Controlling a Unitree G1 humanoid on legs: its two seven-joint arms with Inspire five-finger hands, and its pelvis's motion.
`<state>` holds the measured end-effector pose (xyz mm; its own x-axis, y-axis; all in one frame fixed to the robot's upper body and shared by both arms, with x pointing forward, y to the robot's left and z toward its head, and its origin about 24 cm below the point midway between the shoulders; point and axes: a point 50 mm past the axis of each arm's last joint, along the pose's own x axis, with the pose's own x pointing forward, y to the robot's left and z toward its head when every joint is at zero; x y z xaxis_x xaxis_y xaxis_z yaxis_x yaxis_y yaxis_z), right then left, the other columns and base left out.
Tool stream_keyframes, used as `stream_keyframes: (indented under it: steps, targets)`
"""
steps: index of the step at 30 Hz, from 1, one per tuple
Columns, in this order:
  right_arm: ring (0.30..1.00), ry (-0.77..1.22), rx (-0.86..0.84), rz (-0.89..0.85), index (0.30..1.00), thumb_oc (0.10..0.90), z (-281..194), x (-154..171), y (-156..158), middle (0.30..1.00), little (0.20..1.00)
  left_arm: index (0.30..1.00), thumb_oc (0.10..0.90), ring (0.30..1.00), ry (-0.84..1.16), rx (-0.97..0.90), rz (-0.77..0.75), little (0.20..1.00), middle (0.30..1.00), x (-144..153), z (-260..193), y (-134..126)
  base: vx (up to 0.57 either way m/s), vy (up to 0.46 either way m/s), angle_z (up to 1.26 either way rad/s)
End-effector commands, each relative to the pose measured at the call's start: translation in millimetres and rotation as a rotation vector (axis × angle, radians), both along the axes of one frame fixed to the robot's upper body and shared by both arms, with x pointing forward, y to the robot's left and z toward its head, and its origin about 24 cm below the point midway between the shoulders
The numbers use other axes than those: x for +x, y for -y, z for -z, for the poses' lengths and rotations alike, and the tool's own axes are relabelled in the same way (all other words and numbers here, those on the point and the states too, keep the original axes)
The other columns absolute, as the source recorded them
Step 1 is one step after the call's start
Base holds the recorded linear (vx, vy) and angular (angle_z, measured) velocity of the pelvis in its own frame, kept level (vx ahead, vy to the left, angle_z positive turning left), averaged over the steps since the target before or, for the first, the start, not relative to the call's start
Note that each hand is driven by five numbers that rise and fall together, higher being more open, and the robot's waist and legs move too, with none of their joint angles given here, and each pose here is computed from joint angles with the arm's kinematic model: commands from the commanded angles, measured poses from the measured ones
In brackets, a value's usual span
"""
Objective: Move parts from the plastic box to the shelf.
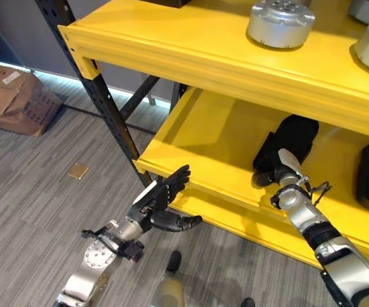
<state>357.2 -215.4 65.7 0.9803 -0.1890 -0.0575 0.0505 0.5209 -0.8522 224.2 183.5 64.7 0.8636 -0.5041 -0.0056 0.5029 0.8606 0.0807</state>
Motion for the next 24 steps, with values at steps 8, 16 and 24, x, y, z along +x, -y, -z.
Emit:
stream_keyframes:
  steps: [8,16,24]
  targets:
    - [0.300,0.115,-0.278,-0.049,0.300,0.400,-53,20,13,0.300,0.300,1.000,0.900,1.000,0.287,-0.078,0.095,1.000,1.000,11,-52,17,0.00,0.000,0.00]
    - [0.300,0.027,-0.363,-0.063,0.300,0.400,-47,17,26,0.300,0.300,1.000,0.900,1.000,0.296,-0.078,0.092,1.000,1.000,11,-54,15,0.00,0.000,0.00]
    - [0.300,0.012,-0.381,-0.074,0.300,0.400,-43,7,32,0.300,0.300,1.000,0.900,1.000,0.292,-0.098,0.127,1.000,1.000,9,-56,16,0.00,-0.001,0.00]
